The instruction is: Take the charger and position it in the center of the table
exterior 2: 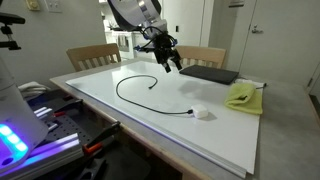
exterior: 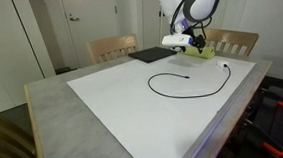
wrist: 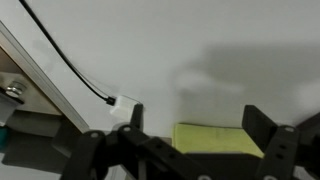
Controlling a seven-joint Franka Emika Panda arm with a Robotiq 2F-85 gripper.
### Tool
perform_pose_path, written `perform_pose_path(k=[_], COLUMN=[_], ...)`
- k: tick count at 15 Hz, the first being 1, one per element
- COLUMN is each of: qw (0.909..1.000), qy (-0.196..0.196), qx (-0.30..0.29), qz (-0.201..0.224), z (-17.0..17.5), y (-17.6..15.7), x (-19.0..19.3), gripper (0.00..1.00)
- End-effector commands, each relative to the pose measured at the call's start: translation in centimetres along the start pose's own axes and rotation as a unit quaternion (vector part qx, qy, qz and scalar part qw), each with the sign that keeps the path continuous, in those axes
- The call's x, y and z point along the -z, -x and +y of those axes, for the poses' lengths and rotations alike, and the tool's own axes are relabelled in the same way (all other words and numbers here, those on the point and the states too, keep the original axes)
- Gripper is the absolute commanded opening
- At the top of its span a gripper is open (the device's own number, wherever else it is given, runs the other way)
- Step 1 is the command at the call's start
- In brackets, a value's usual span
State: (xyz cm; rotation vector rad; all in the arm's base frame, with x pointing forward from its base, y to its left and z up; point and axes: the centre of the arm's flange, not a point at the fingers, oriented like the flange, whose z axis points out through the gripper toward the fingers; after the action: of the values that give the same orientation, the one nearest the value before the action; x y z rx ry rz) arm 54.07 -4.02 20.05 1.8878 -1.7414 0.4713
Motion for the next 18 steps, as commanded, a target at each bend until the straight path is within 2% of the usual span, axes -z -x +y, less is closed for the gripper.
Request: perform_pose_path(k=[1,4,5,6,8,12,14,18], qw=[0.9952,0.9884,0.9862,0.9923,0.9899,0.9867,0.9736,0.9466], qy=[-0.055,-0.070,-0.059,-0.062,-0.059,-0.061,-0.083,-0.114], qx=[0.076,0.092,0.091,0.074,0.078,0.103,0.151,0.206], qz=[-0.027,-0.098,-0.126,-0.078,-0.103,-0.111,-0.150,-0.221], z=[1.1,1.7,1.9,0.9,1.7,1.6,1.6,3.0], y=[-4.5,-8.2,-9.3,-7.0,-8.7,-8.2,-8.4,-10.2], x=[-2.2,-5.0,-6.0,-5.3,-7.0,-7.4,-8.0,-9.7], gripper=[1.00,1.00,1.00,1.00,1.00,1.00,1.00,1.00])
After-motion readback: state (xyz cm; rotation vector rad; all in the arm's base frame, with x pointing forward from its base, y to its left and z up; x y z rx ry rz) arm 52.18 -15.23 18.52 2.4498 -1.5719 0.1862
